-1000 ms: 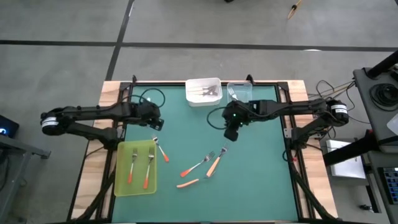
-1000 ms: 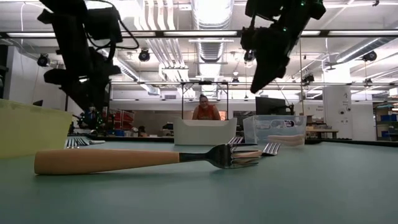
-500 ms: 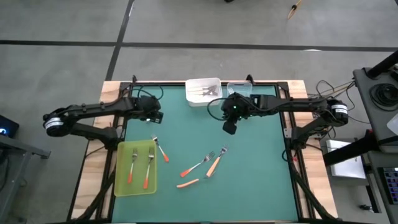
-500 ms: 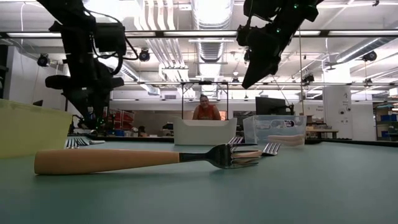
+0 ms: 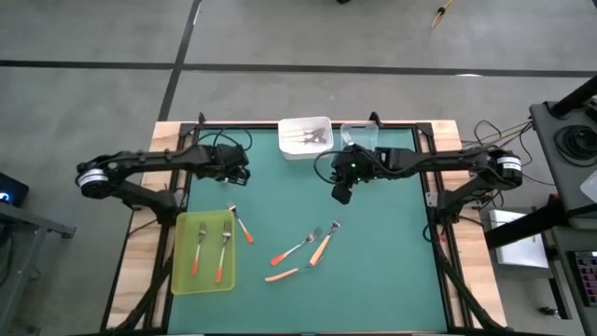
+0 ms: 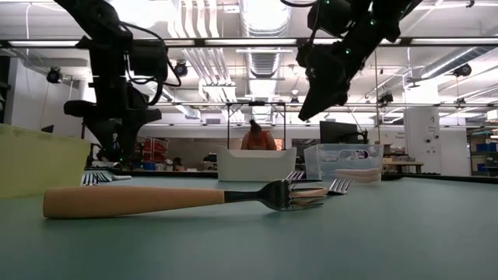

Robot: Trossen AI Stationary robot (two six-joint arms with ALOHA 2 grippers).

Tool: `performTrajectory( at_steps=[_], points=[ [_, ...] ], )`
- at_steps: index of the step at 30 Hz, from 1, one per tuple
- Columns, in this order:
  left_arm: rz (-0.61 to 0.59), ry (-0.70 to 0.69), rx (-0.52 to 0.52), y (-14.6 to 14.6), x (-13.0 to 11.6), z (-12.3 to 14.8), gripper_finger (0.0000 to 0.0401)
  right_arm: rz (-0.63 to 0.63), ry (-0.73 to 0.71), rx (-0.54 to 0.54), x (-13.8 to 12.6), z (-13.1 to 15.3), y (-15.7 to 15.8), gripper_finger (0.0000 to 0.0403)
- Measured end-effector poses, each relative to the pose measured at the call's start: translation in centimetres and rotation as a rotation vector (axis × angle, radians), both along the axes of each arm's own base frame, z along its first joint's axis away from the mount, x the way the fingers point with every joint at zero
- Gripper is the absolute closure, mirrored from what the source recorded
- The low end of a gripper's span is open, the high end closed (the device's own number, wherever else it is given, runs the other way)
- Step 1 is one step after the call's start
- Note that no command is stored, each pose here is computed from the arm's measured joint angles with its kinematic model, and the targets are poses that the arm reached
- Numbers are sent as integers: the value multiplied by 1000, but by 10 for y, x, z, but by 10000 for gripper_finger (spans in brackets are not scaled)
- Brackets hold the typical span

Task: Sort silverware by color (type)
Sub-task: Put the orange fork into the yellow bin

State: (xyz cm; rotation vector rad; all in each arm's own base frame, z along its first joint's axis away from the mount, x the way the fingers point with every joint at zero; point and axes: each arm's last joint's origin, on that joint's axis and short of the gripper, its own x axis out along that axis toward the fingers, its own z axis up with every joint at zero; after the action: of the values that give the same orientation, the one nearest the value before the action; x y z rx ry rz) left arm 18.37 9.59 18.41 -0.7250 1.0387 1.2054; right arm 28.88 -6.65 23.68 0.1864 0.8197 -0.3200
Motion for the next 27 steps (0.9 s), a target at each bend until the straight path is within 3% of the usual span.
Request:
performTrajectory(
  at_steps=[10,18,27],
  points=[
    [-35,66,-10,12,15,-5,221,31,-2,-30,-2,-12,0,339],
    [-16,150,-59,31,13,-22,221,83,0,-80,-2,-11,0,339],
    [-132,69,-180,16,21,-12,221,90,-33,-98,1,-9,0,339]
  ],
)
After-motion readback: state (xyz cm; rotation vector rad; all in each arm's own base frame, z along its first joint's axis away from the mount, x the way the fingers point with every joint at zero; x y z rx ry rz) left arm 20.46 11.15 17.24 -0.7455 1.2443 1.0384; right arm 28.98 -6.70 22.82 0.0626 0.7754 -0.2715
